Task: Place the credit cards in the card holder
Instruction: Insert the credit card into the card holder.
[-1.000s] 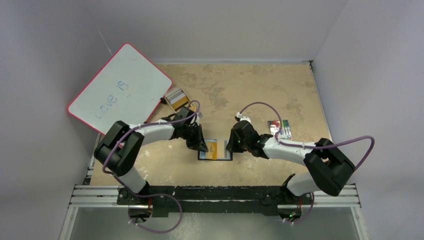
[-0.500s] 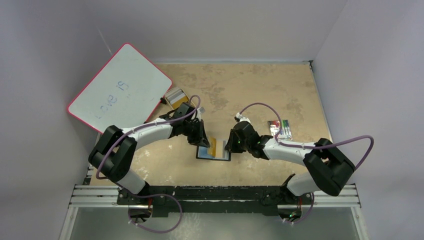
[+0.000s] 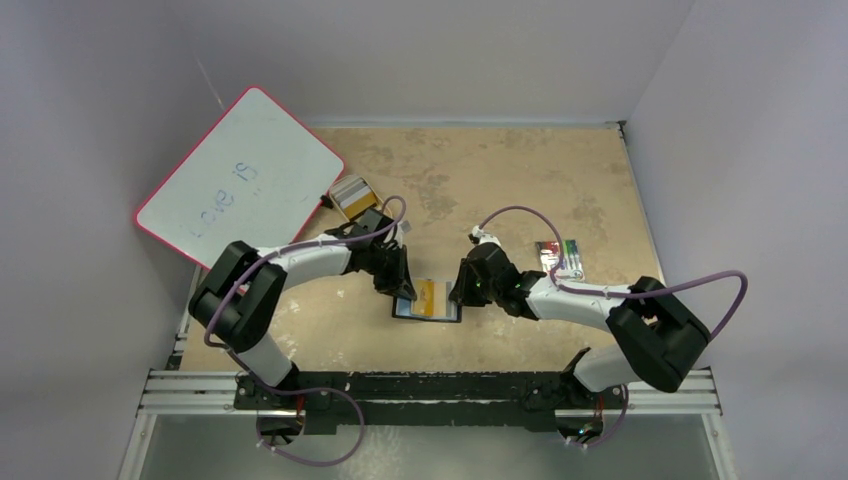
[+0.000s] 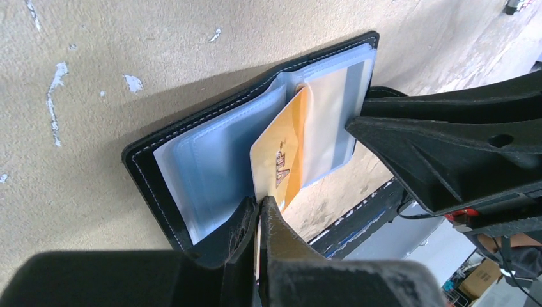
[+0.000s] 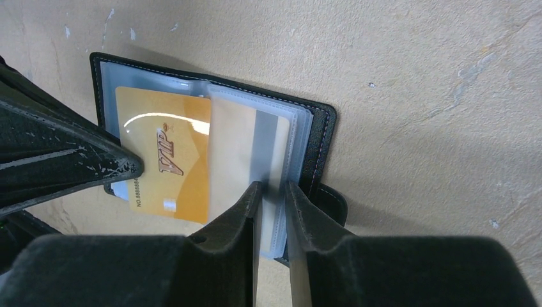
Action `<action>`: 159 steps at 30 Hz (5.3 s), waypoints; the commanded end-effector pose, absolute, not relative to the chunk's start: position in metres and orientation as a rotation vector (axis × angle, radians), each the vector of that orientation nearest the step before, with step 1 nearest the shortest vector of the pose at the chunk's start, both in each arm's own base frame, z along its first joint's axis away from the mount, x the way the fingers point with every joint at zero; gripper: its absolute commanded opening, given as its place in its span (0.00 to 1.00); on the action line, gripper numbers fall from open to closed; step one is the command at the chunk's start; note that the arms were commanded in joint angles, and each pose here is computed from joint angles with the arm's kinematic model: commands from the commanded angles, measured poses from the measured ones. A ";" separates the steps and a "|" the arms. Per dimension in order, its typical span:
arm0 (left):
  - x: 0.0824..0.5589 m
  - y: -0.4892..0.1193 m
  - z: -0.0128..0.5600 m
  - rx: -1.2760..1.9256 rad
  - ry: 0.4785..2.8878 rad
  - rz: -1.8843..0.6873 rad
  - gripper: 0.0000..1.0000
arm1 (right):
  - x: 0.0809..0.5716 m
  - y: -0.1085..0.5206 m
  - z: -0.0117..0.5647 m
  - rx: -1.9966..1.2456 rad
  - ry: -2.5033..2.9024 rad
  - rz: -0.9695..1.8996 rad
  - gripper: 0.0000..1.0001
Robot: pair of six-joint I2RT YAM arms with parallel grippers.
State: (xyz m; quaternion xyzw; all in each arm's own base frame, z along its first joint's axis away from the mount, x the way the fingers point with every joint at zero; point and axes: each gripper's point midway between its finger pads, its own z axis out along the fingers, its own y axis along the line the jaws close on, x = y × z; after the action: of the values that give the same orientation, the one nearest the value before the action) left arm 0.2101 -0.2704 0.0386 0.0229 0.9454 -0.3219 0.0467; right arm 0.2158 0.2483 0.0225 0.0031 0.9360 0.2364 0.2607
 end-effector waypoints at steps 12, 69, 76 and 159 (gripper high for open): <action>0.235 -0.259 0.033 0.196 2.910 -0.807 0.00 | 0.197 0.239 0.002 -0.002 2.627 0.602 0.22; 0.244 -0.288 0.048 -0.031 2.695 -0.952 0.31 | 0.201 0.243 0.028 0.104 2.566 0.672 0.40; 0.244 -0.292 0.045 -0.020 2.685 -0.965 0.33 | 0.202 0.245 0.020 0.093 2.580 0.668 0.40; 0.249 -0.292 0.057 -0.061 2.607 -0.686 0.25 | 0.215 0.258 0.027 -0.017 2.515 0.703 0.29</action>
State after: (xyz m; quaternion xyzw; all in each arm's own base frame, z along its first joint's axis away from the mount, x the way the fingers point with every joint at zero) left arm 0.2351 -0.2988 0.0344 -0.0135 0.9493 -0.2619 0.1735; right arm 0.2131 0.2552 0.0198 0.0040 0.9344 0.2530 0.2508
